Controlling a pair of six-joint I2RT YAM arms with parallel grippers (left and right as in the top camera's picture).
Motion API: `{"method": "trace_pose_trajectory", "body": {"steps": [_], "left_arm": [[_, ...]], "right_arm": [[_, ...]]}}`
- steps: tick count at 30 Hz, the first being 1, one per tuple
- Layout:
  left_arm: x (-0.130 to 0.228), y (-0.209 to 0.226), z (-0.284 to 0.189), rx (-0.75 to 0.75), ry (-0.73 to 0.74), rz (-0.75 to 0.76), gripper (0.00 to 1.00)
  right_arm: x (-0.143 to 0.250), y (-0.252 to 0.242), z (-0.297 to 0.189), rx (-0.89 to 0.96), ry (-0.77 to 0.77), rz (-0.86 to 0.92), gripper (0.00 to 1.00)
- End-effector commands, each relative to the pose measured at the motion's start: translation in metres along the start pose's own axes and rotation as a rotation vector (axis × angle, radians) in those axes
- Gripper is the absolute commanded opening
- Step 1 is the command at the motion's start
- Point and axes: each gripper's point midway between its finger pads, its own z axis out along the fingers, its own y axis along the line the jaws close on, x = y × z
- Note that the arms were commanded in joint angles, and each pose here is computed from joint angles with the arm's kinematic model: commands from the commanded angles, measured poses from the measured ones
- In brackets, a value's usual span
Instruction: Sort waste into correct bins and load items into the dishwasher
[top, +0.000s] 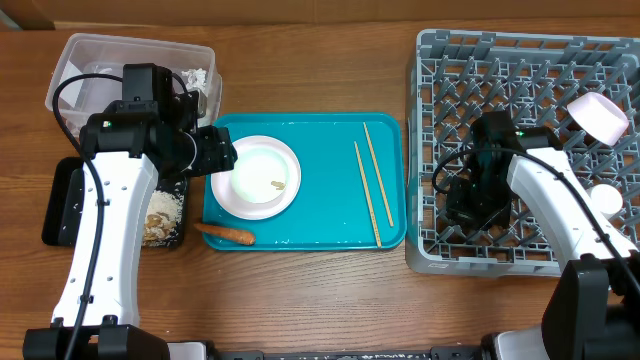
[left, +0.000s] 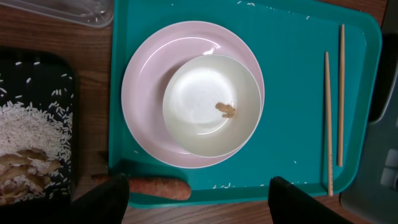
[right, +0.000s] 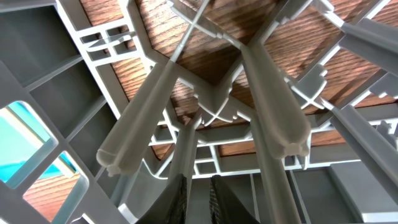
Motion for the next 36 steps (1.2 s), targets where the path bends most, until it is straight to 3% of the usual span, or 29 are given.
{"method": "trace_pose_trajectory", "body": {"steps": [1, 10, 36], "left_arm": [[-0.002, -0.003, -0.004, 0.0, -0.012, 0.005, 0.74], [-0.001, -0.003, -0.004, 0.0, -0.01, 0.004, 0.74], [-0.001, -0.003, -0.004, 0.0, -0.01, 0.004, 0.74]], "right_arm": [[0.001, -0.003, 0.001, 0.023, -0.002, 0.002, 0.16], [0.015, -0.025, -0.001, 0.139, 0.045, 0.034, 0.17], [0.003, -0.029, -0.008, 0.168, -0.022, 0.077, 0.15]]}}
